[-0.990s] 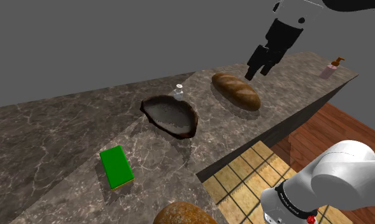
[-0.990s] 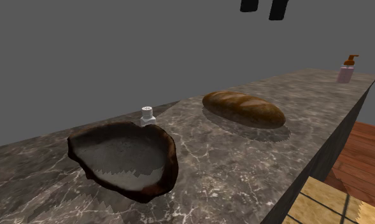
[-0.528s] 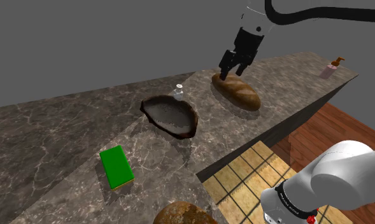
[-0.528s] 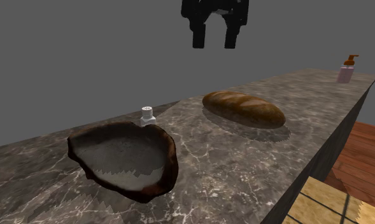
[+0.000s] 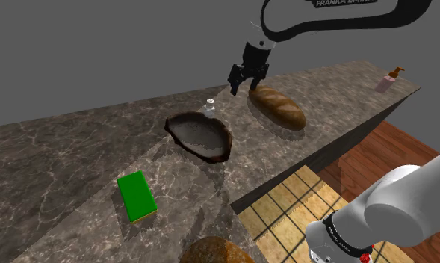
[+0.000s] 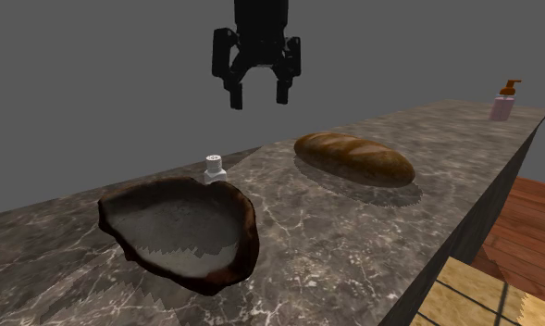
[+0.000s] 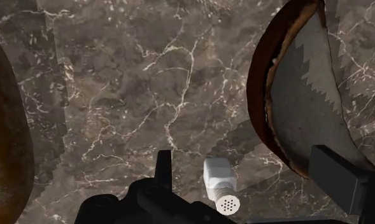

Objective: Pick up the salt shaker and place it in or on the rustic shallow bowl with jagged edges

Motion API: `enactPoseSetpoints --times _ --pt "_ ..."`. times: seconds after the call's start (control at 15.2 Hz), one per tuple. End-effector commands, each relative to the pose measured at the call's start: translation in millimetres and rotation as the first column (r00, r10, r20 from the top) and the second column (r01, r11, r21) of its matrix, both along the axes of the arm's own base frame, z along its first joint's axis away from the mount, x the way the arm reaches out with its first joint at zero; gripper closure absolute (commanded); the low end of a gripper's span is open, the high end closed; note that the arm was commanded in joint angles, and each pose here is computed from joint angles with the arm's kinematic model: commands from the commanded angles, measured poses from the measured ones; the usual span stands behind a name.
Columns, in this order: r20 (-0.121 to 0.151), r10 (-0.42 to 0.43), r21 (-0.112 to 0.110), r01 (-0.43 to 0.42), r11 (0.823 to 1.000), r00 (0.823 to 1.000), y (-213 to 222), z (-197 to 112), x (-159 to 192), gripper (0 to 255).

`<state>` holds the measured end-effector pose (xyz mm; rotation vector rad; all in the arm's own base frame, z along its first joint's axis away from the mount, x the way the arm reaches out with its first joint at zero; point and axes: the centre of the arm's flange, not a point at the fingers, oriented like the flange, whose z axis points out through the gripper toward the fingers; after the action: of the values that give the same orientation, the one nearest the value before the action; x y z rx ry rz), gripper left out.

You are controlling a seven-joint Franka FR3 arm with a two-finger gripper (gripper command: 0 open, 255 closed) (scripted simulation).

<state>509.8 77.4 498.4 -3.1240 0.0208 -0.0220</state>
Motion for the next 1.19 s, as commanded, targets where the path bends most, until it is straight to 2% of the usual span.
enactPoseSetpoints --times 0.0,0.66,1.12 --pt "-0.004 -0.003 -0.002 0.003 1.000 1.000 5 -14 23 0" --pt "-0.027 -0.016 -0.011 0.016 1.000 1.000 25 -86 136 0" --pt "-0.029 -0.017 -0.011 0.016 1.000 0.999 27 -122 142 0"
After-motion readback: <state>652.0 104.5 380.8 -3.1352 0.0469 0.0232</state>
